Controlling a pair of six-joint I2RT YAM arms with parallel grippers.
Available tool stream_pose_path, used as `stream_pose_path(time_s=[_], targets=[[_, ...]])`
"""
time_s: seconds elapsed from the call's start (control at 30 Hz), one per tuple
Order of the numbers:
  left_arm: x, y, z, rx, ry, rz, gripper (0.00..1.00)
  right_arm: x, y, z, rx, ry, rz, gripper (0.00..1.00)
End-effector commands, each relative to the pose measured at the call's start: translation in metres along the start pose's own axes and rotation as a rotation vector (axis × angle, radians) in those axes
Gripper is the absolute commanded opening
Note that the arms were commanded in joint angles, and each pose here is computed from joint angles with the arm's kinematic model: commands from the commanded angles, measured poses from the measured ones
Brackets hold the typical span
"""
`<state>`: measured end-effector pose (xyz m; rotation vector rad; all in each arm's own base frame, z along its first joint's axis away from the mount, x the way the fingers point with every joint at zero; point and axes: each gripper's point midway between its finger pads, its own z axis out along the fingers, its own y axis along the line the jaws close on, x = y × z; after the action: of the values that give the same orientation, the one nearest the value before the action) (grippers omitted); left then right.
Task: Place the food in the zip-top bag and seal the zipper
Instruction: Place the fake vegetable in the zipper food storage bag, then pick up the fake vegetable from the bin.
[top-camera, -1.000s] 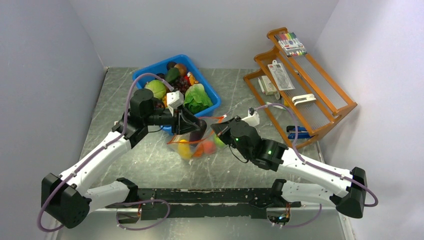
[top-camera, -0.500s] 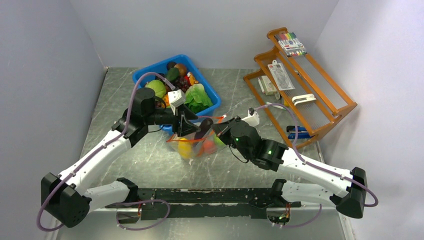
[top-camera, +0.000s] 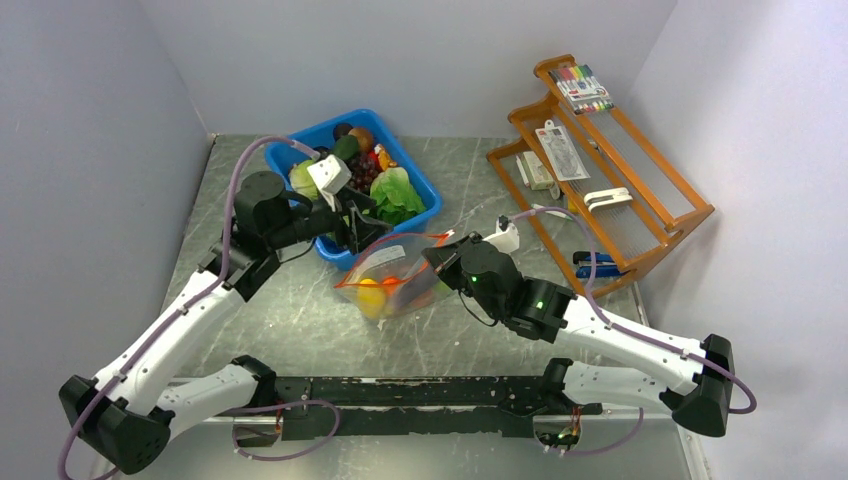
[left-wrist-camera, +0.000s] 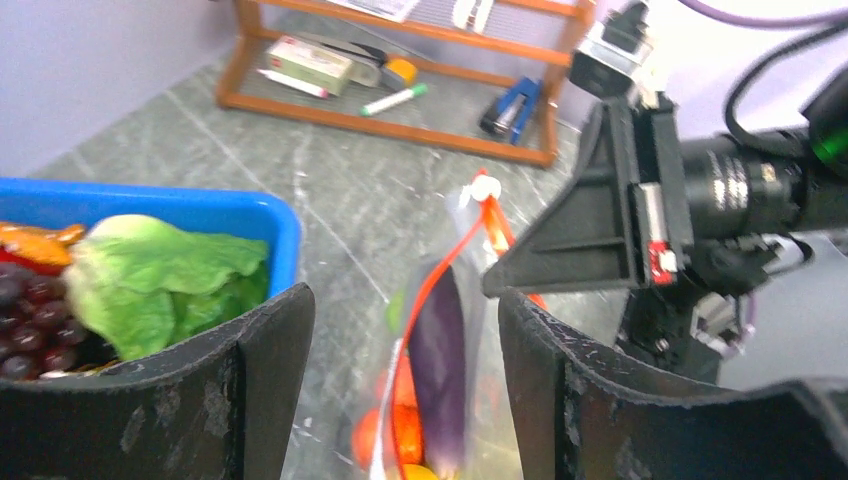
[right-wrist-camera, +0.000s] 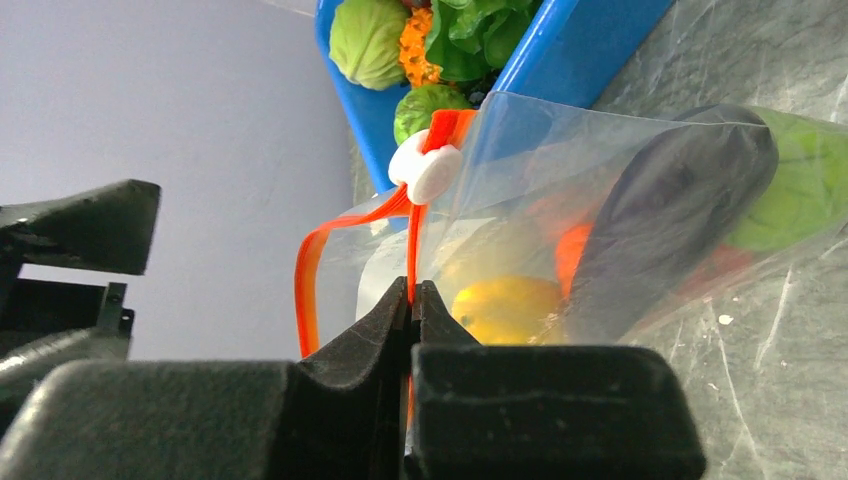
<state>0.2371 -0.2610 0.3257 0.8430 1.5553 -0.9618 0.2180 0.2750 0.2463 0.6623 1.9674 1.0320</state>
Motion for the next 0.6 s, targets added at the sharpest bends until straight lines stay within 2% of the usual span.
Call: stream_pose_path(time_s=[0.0, 0.33, 0.57], targets=[[-0.025, 0.026, -0.014, -0.213, -0.061, -0.007, 0.68, -0.008, 0.001, -0.002, 0.000, -0.032, -0.002, 0.00], [-0.023, 0.111, -0.042, -0.714, -0.019, -0.087, 0.72, -0.012, 0.003, -0.006, -0.014, -0.041, 0.001, 0.00], [-0.008, 0.164, -0.043, -0.808, 0.050, -0.192, 0.70, -0.016, 0.004, -0.010, -0.030, -0.050, 0.007, 0.00]])
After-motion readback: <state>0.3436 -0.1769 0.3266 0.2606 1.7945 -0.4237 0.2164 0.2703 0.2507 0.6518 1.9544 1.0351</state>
